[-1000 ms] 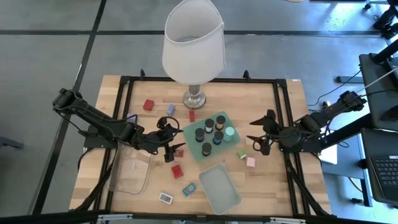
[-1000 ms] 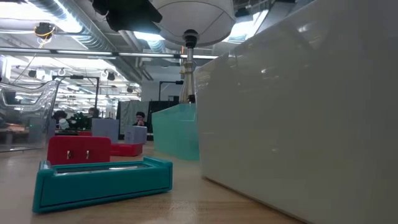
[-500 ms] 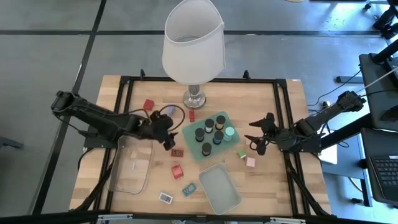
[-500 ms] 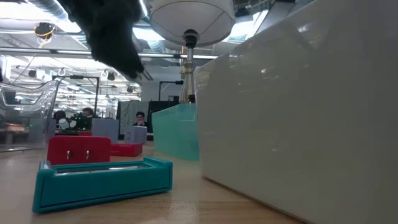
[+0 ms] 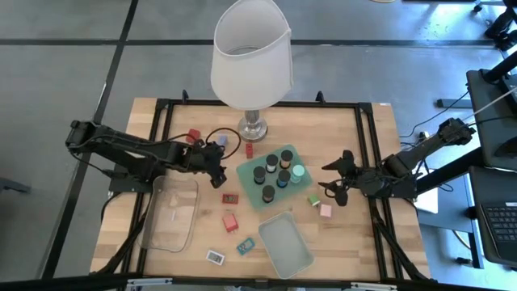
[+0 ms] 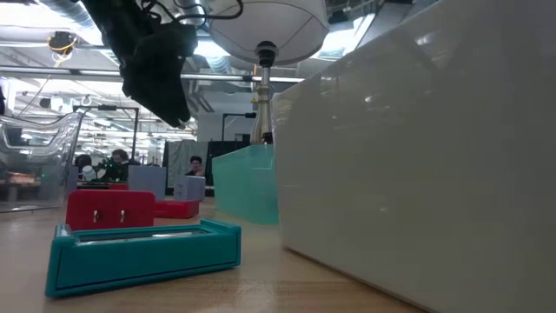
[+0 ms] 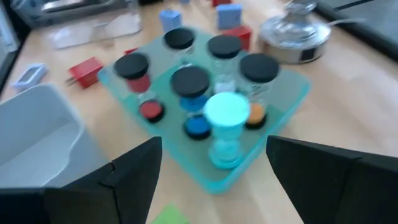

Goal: Pick & Place Office items
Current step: Put the bottom blue charger adapter into the transparent bin

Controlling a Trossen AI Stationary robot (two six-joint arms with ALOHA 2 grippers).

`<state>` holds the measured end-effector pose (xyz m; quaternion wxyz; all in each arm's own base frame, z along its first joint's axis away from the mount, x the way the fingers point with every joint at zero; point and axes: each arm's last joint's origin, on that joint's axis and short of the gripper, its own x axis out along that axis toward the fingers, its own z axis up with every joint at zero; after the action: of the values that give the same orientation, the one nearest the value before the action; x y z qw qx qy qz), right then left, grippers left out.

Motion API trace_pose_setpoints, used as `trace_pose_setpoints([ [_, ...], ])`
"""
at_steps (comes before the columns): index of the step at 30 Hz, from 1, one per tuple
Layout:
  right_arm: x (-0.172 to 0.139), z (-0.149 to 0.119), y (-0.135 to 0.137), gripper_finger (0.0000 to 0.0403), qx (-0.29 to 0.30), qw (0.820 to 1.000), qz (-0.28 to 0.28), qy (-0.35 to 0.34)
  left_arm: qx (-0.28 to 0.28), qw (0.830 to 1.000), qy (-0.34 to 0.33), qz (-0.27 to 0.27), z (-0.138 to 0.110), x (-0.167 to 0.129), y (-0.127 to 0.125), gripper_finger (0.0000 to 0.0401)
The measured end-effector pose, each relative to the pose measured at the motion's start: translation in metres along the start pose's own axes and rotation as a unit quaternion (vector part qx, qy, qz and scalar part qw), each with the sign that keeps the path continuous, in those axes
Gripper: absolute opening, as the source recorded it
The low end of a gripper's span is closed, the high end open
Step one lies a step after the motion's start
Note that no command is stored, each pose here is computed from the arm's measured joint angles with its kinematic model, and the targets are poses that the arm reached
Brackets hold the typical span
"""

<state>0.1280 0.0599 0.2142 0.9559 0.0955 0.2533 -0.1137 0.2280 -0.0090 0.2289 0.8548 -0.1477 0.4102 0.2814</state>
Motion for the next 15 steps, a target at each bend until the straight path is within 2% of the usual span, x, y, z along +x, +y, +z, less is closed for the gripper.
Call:
trace_pose_setpoints([
  [8,-0.0003,-0.0025,0.0037,0.0291,0.0,0.997,0.064,0.043,-0.022,1.0,-0.007,0.017,0.0,0.0001,0.0016,0.0254],
  [15,-0.0006,-0.0034,0.005,0.0291,0.0,0.995,0.086,0.058,0.01,1.0,0.018,0.001,-0.0027,0.0,0.0015,0.0254],
])
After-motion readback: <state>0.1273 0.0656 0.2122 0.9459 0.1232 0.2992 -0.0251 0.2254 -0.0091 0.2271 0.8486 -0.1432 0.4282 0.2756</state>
